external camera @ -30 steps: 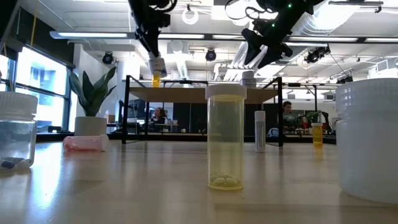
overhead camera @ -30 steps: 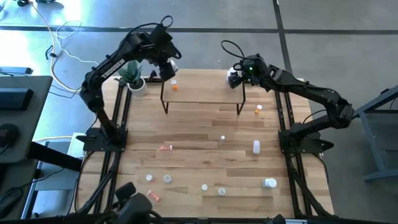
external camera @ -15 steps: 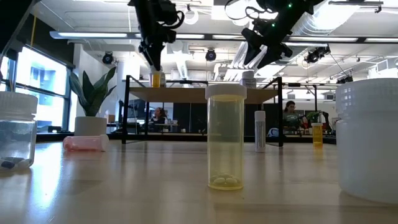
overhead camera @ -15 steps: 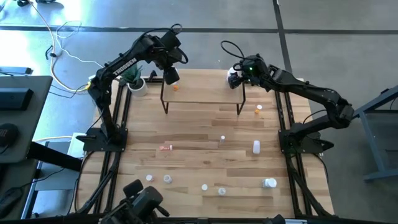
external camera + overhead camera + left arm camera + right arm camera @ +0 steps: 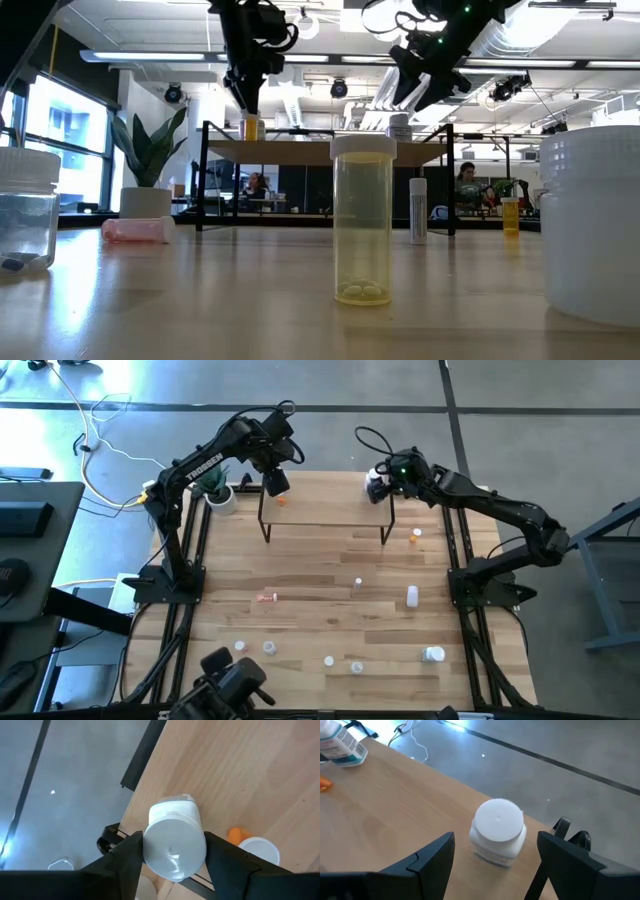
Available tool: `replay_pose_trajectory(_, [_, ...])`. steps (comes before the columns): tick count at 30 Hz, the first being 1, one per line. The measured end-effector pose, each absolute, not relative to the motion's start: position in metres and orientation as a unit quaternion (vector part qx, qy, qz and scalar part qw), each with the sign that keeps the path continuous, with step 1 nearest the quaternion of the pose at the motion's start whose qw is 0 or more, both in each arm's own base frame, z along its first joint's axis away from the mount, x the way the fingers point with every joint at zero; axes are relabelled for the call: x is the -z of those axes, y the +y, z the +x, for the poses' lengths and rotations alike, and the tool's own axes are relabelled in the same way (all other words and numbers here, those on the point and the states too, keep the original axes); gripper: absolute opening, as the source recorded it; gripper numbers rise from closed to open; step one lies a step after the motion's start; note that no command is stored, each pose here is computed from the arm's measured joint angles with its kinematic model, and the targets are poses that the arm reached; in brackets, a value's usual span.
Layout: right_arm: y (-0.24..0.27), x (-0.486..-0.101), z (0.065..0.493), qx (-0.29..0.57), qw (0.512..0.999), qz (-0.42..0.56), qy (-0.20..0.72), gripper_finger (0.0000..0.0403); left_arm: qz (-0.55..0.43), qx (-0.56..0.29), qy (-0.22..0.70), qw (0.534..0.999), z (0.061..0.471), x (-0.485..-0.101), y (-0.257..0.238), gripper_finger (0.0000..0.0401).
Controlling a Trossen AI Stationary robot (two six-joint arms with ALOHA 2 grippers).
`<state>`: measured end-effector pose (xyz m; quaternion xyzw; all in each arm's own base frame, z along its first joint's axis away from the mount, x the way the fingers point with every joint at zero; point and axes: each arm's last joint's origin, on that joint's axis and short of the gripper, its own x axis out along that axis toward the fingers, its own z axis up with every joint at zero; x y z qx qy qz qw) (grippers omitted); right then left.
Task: Pick and place medicine bottles onto shelf by color
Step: Put the top left blue pill bottle on the shelf, then put the white pill bottle on the shelf
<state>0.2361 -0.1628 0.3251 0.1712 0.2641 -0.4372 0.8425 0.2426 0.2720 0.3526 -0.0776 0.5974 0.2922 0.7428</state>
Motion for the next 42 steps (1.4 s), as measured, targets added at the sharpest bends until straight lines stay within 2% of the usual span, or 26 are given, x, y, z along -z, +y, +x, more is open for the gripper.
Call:
replay_pose_trajectory(6, [-0.154, -0.335, 0.23, 0.429, 0.851, 0.176, 0.248, 0.0275, -0.078, -0.291, 0.597, 0.744, 0.243, -0.353, 0.272, 0.0213])
replay_pose_trajectory(13, [-0.14, -0.352, 0.218, 0.408, 0.869, 0.175, 0.22, 0.0275, -0.077, -0.292, 0.594, 0.745, 0.243, -0.353, 0.272, 0.0217])
replay_pose_trajectory(18, [-0.121, -0.361, 0.213, 0.36, 0.89, 0.17, 0.221, 0.0275, -0.067, -0.3, 0.598, 0.74, 0.245, -0.355, 0.27, 0.0218])
replay_pose_trajectory(23, [-0.098, -0.366, 0.211, 0.292, 0.911, 0.174, 0.232, 0.0275, -0.049, -0.314, 0.579, 0.751, 0.246, -0.373, 0.267, 0.0218])
replay_pose_trajectory(31, [-0.064, -0.353, 0.218, 0.177, 0.913, 0.172, 0.326, 0.0275, -0.061, -0.309, 0.557, 0.768, 0.243, -0.407, 0.243, 0.0218])
replay_pose_trajectory(38, [-0.041, -0.334, 0.231, 0.115, 0.898, 0.119, 0.408, 0.0275, -0.12, -0.219, 0.516, 0.82, 0.249, -0.422, 0.204, 0.0218])
replay_pose_trajectory(42, [-0.032, -0.321, 0.24, 0.089, 0.882, 0.092, 0.453, 0.0275, -0.116, -0.18, 0.52, 0.827, 0.258, -0.415, 0.182, 0.0218])
